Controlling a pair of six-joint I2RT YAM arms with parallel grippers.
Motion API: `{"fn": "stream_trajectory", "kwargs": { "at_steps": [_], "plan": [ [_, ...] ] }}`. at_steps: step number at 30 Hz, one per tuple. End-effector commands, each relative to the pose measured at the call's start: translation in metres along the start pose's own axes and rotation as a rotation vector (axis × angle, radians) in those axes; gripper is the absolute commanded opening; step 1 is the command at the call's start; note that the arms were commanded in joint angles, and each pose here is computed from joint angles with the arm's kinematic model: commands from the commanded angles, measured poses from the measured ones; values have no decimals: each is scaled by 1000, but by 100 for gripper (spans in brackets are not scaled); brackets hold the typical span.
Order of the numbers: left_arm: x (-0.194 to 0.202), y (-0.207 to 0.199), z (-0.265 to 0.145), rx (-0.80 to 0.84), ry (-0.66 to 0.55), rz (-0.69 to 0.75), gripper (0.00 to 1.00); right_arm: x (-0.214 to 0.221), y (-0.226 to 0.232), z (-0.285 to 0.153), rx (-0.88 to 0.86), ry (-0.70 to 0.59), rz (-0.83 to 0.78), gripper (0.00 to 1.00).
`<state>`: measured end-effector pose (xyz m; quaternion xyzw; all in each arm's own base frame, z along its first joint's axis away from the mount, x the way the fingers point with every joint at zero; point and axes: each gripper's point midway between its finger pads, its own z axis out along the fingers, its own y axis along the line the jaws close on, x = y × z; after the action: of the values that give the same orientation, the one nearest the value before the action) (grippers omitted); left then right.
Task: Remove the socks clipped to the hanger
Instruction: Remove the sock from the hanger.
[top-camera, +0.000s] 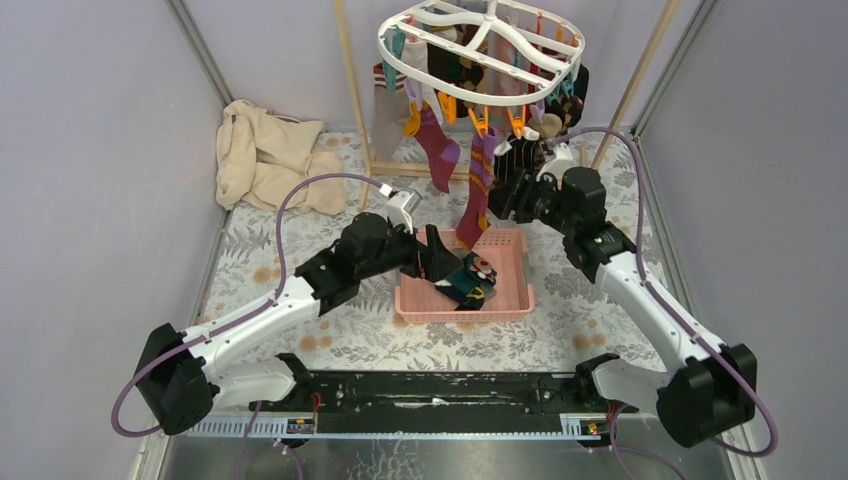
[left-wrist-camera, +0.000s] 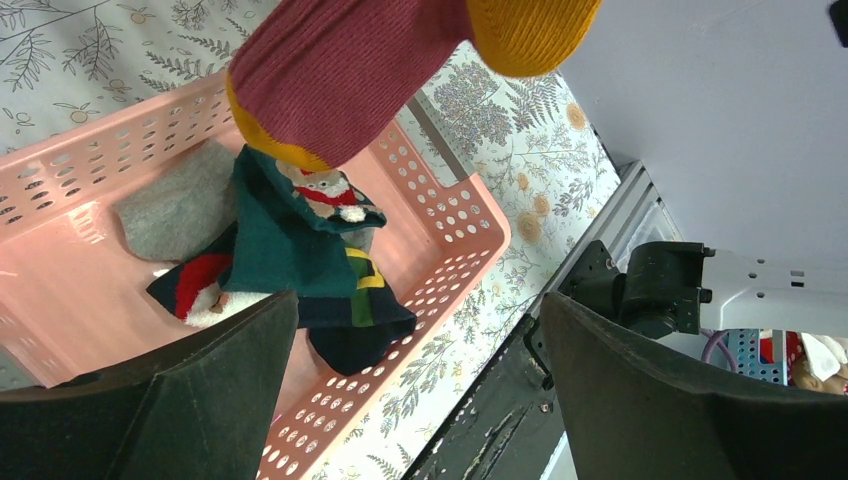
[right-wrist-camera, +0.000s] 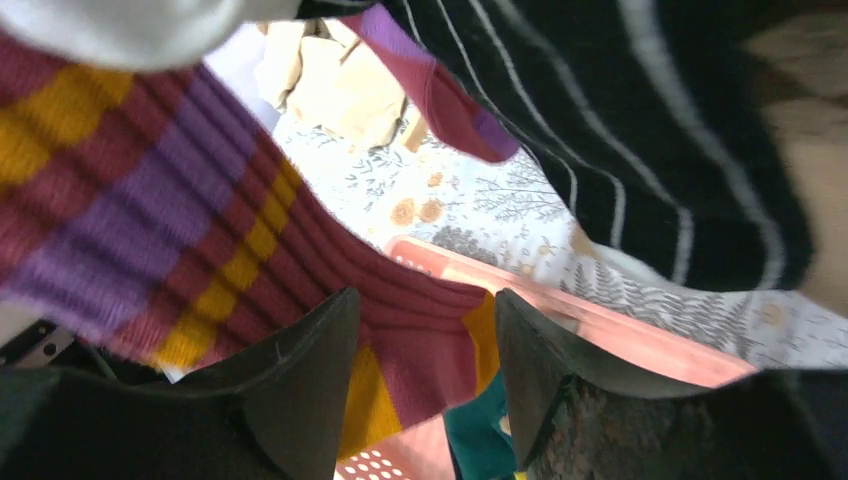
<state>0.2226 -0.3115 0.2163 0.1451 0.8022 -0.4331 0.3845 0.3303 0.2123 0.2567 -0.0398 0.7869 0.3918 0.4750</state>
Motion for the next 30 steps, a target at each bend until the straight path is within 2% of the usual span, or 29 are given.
{"fn": "stream_trajectory", "kwargs": {
  "at_steps": [1, 3, 7, 14, 17, 24, 30],
  "plan": [
    [-17, -7, -4, 10, -51, 27, 99, -29, -2, -30, 108, -109, -134, 61],
    [-17, -6, -4, 8, -50, 23, 99, -36, -11, -42, 179, -138, -159, 63],
    [-18, -7, -2, 9, -49, 22, 99, -53, -6, -47, 188, -189, -194, 64],
    [-18, -7, -6, -1, -44, 21, 99, -70, 31, -25, -18, -222, -202, 64],
    [-17, -6, -7, -5, -44, 19, 99, -77, 37, -17, -50, -228, -198, 62],
    [-15, -5, -7, -6, -41, 17, 99, -99, 30, -5, 1, -288, -219, 61],
    [-15, -5, -8, -6, -41, 20, 99, -117, 22, -11, 84, -340, -251, 67]
  ]
}}
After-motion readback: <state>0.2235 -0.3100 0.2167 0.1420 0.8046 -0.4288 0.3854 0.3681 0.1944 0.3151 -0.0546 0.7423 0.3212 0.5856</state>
